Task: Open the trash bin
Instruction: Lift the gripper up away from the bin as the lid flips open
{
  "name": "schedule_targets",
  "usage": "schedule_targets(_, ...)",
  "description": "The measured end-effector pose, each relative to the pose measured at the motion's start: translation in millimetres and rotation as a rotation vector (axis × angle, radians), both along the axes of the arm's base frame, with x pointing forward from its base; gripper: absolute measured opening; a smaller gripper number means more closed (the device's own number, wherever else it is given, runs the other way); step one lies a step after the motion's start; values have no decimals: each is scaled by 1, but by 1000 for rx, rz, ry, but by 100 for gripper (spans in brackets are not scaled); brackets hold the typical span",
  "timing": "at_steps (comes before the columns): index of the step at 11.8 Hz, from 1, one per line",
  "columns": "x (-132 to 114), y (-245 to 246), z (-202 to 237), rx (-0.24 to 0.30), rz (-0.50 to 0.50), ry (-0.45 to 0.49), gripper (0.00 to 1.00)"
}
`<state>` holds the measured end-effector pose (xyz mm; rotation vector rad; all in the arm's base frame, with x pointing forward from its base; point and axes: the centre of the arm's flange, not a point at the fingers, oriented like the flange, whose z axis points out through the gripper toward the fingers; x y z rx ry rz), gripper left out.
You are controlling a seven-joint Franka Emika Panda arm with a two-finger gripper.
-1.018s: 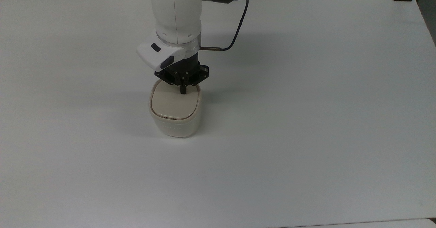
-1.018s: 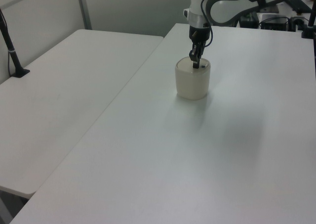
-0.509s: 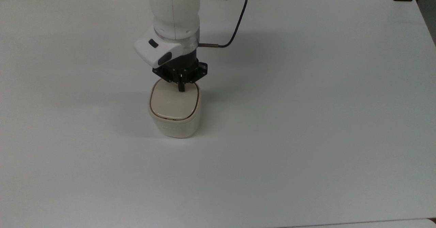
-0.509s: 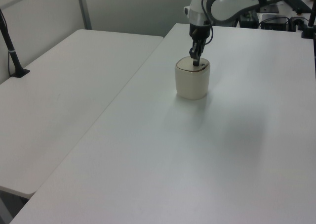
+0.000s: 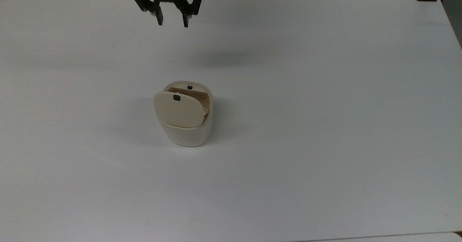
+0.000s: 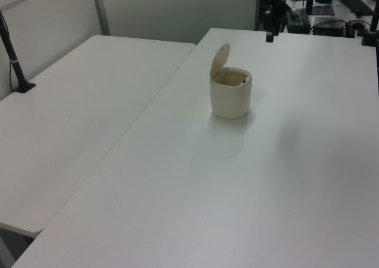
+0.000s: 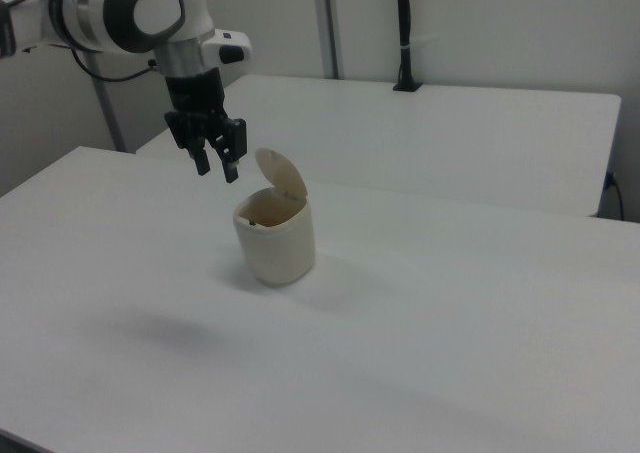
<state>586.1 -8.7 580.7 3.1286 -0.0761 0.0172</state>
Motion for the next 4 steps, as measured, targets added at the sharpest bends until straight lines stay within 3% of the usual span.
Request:
schedule_targets(2,-9,-11,1,-18,-10,5,89)
schedule_targets(3,-9,-14,1,-22,-14,6,100)
schedule_targets(4,-9,-16,0,-22,-18,7,100)
